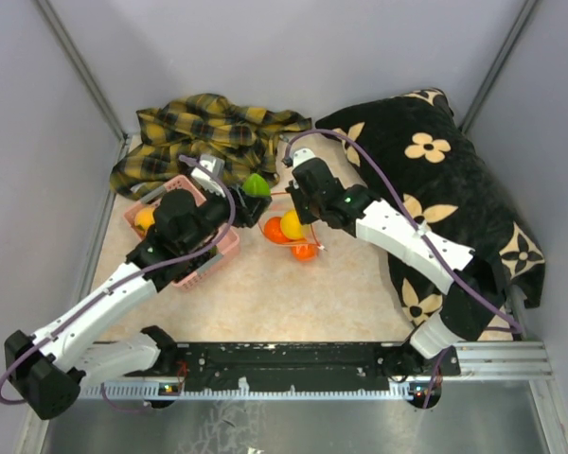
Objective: Place the food in the zip-top bag and seal the zipper
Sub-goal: Place the fake fruit in the zipper food storage bag.
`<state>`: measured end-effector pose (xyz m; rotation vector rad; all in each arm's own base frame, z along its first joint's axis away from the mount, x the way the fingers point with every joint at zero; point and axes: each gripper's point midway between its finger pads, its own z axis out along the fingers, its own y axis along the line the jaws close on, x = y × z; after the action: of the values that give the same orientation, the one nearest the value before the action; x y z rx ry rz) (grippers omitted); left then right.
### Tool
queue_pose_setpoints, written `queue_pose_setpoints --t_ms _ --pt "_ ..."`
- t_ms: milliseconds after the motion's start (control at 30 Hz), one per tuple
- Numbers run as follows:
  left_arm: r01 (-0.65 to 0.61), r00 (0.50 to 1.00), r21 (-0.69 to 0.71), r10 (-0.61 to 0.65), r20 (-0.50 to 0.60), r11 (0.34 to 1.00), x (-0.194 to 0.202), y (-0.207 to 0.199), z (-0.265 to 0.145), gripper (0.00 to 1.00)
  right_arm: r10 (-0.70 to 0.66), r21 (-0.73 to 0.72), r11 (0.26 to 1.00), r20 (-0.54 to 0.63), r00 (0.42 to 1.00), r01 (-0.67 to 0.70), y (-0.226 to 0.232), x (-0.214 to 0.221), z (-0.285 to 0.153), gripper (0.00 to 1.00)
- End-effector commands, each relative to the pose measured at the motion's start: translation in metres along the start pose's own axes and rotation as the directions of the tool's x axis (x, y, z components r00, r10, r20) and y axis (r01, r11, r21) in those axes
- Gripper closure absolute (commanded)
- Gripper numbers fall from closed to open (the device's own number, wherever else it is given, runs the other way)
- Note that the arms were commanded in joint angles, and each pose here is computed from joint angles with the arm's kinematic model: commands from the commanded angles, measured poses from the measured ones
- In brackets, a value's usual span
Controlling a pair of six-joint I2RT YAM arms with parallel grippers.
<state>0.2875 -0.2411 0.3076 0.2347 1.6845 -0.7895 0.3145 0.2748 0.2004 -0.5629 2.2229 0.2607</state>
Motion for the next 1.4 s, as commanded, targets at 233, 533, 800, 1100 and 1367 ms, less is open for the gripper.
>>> queue_pose_setpoints --t_ms 233,533,800,1100,1367 --pt "-0.164 0.977 0.102 0.147 0.154 0.981 0.019 -0.036 0.019 0.69 0.056 -0.075 0.996 0.119 0.991 -0.047 0.015 -0.045 -0.025 1.00" --pt "-0.310 0.947 0.005 0.309 0.086 0.951 0.056 -0.008 0.036 0.64 0.060 -0.089 0.995 0.110 0.992 -0.050 0.018 -0.044 -0.026 1.00" --pt "-0.403 0.913 -0.112 0.407 0.018 0.908 0.062 0.018 0.044 0.44 0.056 -0.086 0.995 0.107 0.993 -0.047 0.017 -0.043 -0.027 1.00" --pt "-0.384 0.922 -0.172 0.387 -0.014 0.907 0.062 0.027 0.046 0.18 0.059 -0.108 0.993 0.105 0.993 -0.047 0.021 -0.043 -0.027 1.00" --pt "-0.309 0.951 -0.225 0.302 -0.067 0.924 0.060 0.031 0.041 0.13 0.063 -0.109 0.993 0.103 0.993 -0.052 0.021 -0.042 -0.026 1.00"
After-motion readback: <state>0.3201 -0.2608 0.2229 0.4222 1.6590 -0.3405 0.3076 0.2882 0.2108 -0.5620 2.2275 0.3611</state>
